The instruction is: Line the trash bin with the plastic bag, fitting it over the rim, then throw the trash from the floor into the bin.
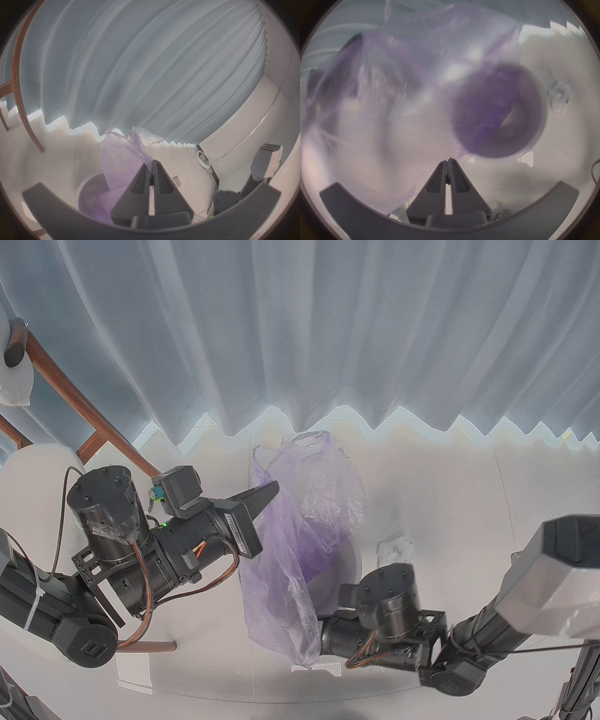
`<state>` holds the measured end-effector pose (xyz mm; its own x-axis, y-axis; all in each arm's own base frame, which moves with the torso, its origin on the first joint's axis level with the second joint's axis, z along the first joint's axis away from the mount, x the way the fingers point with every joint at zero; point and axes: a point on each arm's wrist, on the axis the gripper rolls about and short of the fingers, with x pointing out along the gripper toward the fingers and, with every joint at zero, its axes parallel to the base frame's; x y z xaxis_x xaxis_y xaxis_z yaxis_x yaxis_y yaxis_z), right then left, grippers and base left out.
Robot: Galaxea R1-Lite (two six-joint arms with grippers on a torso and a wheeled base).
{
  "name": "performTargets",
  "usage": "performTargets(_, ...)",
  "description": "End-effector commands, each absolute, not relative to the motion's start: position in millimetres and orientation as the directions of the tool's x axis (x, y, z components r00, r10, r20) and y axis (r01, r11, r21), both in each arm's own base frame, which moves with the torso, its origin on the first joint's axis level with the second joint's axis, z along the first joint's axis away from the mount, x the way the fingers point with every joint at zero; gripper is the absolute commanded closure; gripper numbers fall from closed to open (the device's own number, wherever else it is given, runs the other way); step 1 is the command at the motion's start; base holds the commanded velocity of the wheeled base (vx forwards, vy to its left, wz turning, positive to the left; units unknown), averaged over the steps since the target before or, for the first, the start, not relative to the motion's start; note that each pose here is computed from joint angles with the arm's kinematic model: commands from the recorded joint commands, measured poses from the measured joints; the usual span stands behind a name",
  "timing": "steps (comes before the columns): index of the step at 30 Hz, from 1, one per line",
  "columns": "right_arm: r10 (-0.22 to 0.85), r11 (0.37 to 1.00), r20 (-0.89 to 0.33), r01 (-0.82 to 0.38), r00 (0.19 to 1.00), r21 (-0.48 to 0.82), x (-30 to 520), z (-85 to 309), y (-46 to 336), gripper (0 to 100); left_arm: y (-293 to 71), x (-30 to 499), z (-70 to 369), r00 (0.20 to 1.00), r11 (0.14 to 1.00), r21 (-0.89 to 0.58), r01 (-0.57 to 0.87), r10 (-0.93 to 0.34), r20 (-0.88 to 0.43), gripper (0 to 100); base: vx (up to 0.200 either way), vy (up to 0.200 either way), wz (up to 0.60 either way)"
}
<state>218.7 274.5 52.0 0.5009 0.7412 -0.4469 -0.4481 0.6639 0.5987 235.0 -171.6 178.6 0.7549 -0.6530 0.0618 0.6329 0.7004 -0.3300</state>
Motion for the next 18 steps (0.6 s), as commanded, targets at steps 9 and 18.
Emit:
performTargets(9, 0.794, 0.606, -0.510, -0.504, 0.331, 0.615, 172.8, 9.1, 331.8, 100, -170.3, 237.7, 180.3, 0.761, 0.705, -0.329, 0.628, -0.645, 0.070, 100, 0.000, 0.000, 0.00)
performTargets(18, 0.818, 0.573, -0.473, -0.535, 0.326, 0.621, 163.2, -12.4, 350.6, 100, -170.8, 237.6, 180.7, 0.761, 0.705, -0.329, 0.628, -0.645, 0.072, 100, 0.000, 0.000, 0.00)
